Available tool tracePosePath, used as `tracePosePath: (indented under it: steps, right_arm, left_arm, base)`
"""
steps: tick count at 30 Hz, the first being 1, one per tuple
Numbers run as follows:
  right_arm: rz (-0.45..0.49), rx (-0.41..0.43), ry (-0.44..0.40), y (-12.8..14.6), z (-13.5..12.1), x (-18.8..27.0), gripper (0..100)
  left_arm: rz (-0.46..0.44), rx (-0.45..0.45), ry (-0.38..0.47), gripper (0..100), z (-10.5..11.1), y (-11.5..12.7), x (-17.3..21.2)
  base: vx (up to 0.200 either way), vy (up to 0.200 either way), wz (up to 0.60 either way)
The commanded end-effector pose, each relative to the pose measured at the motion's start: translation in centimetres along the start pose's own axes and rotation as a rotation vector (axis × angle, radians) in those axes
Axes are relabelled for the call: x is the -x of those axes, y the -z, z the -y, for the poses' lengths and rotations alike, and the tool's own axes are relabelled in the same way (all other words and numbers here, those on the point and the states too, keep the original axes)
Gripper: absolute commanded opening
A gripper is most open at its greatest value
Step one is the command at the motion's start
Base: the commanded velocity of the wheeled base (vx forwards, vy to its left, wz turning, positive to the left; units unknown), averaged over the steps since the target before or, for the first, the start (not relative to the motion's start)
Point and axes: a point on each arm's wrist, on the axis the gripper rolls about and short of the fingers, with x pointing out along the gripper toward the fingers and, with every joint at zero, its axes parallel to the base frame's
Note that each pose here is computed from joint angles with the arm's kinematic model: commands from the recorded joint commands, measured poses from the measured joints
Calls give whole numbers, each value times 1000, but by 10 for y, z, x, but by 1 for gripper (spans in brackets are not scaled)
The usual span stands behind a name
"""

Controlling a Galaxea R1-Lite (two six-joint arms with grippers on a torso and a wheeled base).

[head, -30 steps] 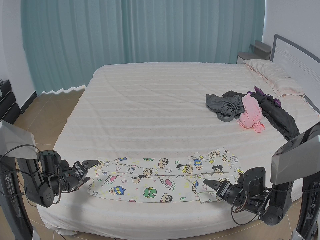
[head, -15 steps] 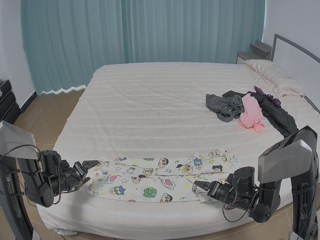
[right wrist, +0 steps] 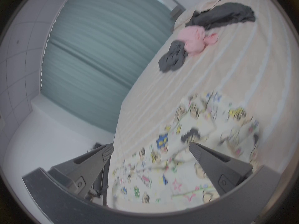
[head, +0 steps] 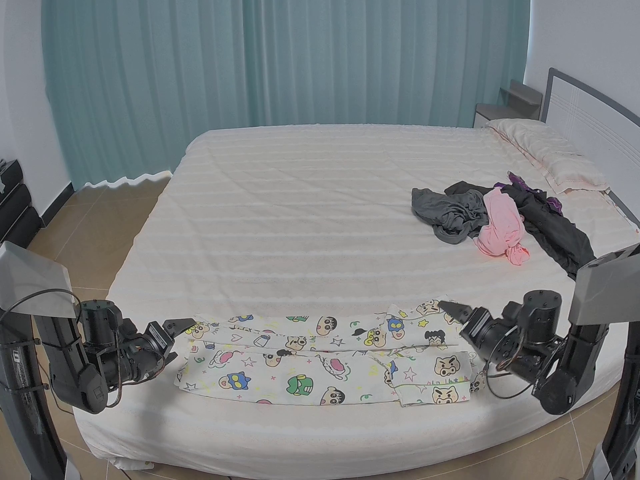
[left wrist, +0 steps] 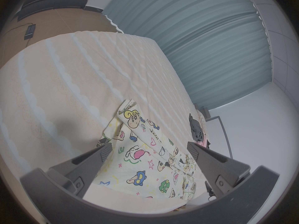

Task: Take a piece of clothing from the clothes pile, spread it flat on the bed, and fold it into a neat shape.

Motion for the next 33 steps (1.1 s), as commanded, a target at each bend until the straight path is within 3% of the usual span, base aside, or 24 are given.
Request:
tracePosePath:
  steps: [1,13,20,29,33]
  right_arm:
    - [59,-13,-27,-16,-4,5,100]
    - [36,-15,-6,-10,1,2,100]
    - [25,-12,-8,-7,0,2,100]
    - [-7,-4,-16,3,-4,2,100]
    - [-25,-7,11,8,3,-2,100]
  left_arm:
    - [5,-2,2,100,-1,0,-1]
    - [4,-6,3,100,-2,0,-2]
    - [12,-26,-3,100,-3,0,-1]
    - [98,-249,-12,100,1,-26,15]
    - [7,-307,-39,100,18,-47,-10]
  base:
    - [200,0,0]
    - [200,0,0]
    - [0,0,0]
    - [0,0,0]
    - [0,0,0]
